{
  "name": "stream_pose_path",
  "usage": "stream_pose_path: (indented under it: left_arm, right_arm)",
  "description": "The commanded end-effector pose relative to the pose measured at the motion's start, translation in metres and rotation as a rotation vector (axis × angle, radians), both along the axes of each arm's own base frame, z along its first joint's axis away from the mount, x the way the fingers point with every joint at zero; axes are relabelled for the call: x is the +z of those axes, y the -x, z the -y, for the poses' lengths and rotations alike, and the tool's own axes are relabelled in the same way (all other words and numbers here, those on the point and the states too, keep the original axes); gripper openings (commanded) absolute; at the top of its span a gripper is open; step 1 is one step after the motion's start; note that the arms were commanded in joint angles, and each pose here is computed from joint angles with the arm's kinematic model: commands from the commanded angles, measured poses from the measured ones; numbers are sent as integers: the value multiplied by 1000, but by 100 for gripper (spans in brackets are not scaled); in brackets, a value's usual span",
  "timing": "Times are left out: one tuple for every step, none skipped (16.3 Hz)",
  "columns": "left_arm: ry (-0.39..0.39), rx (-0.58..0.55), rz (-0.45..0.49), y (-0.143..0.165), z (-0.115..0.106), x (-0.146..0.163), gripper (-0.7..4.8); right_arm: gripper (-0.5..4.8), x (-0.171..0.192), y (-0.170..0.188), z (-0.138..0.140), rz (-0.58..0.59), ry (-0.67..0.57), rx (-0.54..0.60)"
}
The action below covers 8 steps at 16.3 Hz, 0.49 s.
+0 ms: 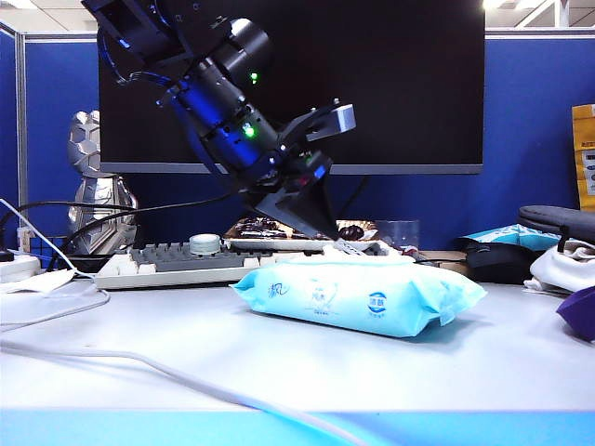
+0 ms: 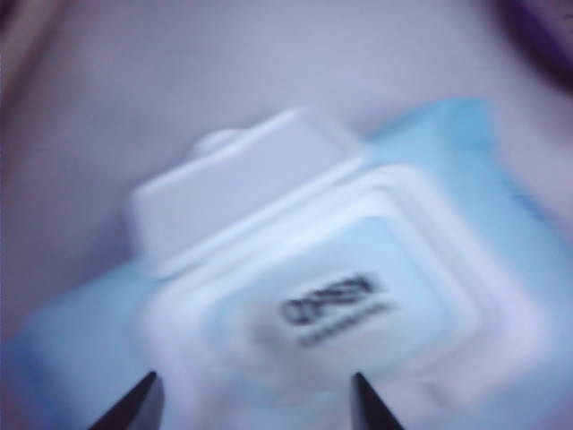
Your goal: Pull out a wet wipe from the sky blue wet wipes packet and place it on the table.
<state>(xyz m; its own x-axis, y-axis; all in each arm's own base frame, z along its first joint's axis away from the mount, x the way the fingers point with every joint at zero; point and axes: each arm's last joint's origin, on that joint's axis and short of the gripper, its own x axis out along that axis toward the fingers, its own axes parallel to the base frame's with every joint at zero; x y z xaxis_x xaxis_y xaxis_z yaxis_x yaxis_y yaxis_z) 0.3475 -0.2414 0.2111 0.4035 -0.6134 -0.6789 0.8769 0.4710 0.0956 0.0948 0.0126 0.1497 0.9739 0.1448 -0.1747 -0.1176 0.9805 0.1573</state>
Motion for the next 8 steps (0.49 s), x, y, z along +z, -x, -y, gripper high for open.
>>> stream_pose_path:
  left_arm:
    - [-75, 84, 85, -6, -2, 1, 278]
    - [-86, 88, 78, -7, -1, -4, 278]
    - [-92, 84, 67, -8, 0, -8, 278]
    - [-94, 80, 59, -7, 1, -11, 278]
    - [-95, 66, 55, -4, 6, -12, 278]
    - [-90, 58, 54, -3, 8, -12, 278]
    - [-90, 50, 58, -1, 11, -11, 278]
    - [-88, 39, 58, 1, 15, -11, 278]
  right_arm:
    - [-4, 1, 0, 0, 5, -1, -1]
    - [-4, 1, 0, 0, 5, -1, -1]
    - [-4, 1, 0, 0, 4, -1, -1]
    - [-4, 1, 0, 0, 4, -1, -1]
    - [-4, 1, 0, 0, 5, -1, -1]
    - [-4, 1, 0, 0, 4, -1, -1]
    - [-4, 1, 0, 0, 4, -1, -1]
    - [-4, 1, 0, 0, 4, -1, -1]
